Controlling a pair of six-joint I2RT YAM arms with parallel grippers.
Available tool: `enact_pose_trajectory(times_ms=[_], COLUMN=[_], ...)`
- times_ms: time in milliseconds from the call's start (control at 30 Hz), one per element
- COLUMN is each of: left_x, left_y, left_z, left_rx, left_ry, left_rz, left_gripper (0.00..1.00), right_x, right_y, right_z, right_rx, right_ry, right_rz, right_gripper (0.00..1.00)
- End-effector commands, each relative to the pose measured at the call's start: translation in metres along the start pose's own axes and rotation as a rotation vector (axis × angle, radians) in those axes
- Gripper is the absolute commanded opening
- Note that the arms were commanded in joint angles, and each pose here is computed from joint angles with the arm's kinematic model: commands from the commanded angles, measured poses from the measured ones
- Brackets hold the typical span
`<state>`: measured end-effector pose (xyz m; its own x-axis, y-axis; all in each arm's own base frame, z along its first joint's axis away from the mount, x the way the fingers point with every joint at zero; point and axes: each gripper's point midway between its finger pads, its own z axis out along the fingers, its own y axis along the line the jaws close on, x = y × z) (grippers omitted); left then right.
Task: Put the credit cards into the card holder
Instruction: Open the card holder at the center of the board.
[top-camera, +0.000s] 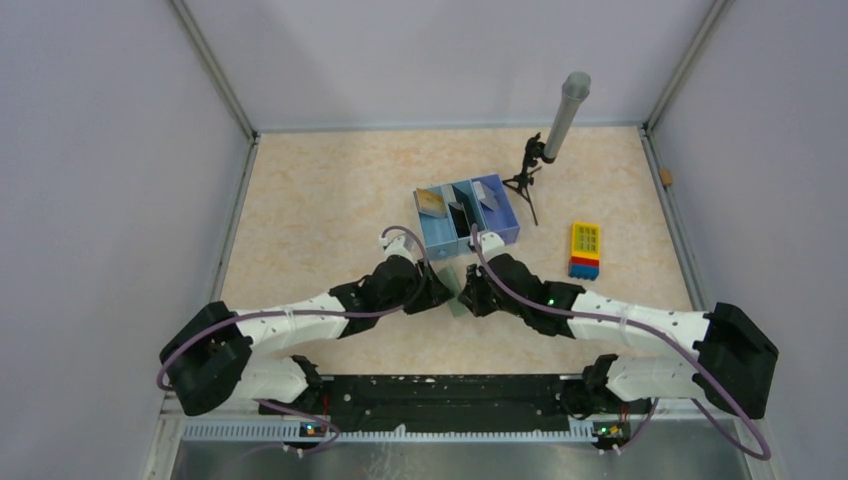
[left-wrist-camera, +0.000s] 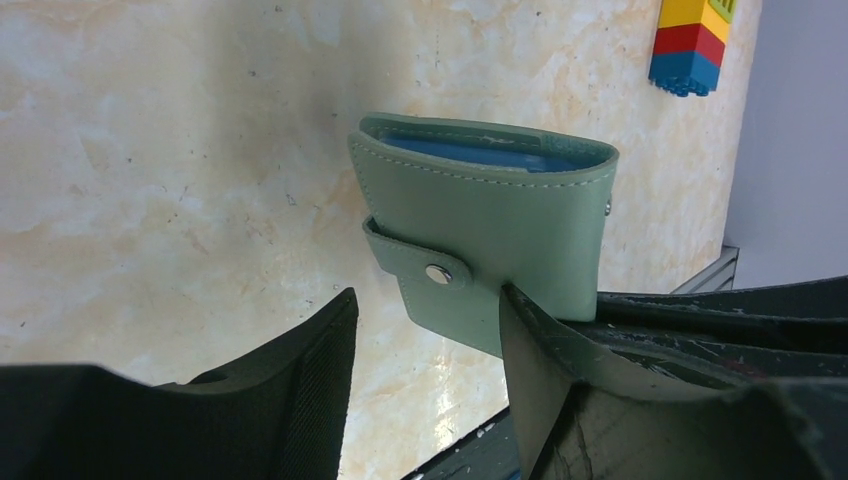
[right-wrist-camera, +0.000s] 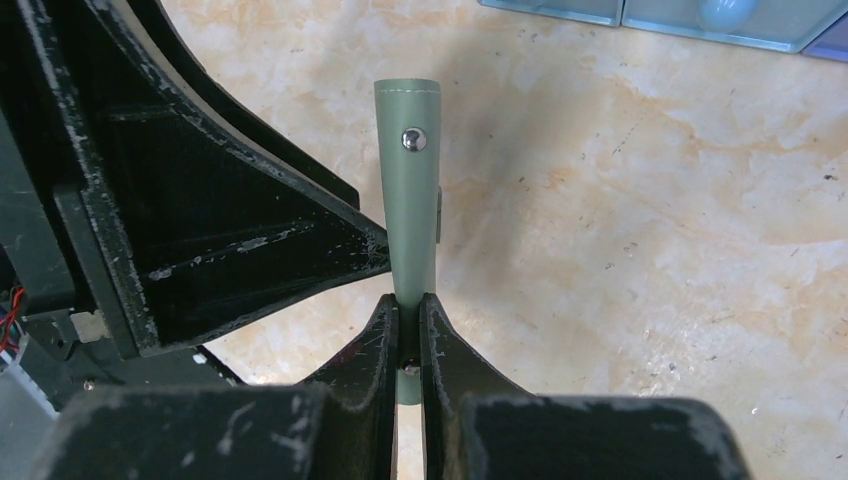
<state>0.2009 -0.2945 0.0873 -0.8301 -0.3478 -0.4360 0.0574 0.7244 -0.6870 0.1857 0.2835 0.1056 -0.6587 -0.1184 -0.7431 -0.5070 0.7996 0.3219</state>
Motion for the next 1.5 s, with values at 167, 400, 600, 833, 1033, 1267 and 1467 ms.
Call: enact_pose_trajectory(times_ms=[167, 400, 600, 833, 1033, 1267, 1467], left_x=[-0.001, -0.002, -0.003, -0.002, 0.003, 0.006, 0.008], left_y=[0.002, 0.009, 0.003, -0.004, 0.007, 0.026, 0.041], left_z=[0.012, 0.018, 0.024, 0.028, 0.029, 0.024, 0.017], left_rx=[-0.015, -0.045, -0.020, 0.016, -0.019, -0.099, -0.158], left_ry=[-0.016, -0.032, -0.035, -0.024, -0.014, -0.014, -0.016], left_rz=[-0.018, -0.030, -0.016, -0.003, -0.023, -0.029, -0.026], left_gripper=[0.53, 0.49, 0.33, 0.11, 0.00, 0.00, 0.00], right_x=[-0.037, -0.027, -0.017, -0.002, 0.012, 0.027, 0.033], right_y=[0.034, 0.037, 0.038, 0.032, 0.004, -0.024, -0.042], right_z=[-0.014, -0.008, -0.002, 0.006, 0.013, 0.013, 0.007], right_rx=[-0.116, -0.118, -0.122, -0.097, 0.065, 0.216, 0.307], right_ry=[-0.121, -0.086, -0.048, -0.007, 0.040, 0.076, 0.083], right_rz=[-0.041, -0.055, -0.056, -0.046, 0.002, 0.051, 0.062], right_gripper=[0.00, 0.00, 0.00, 0.00, 0.00, 0.00, 0.00])
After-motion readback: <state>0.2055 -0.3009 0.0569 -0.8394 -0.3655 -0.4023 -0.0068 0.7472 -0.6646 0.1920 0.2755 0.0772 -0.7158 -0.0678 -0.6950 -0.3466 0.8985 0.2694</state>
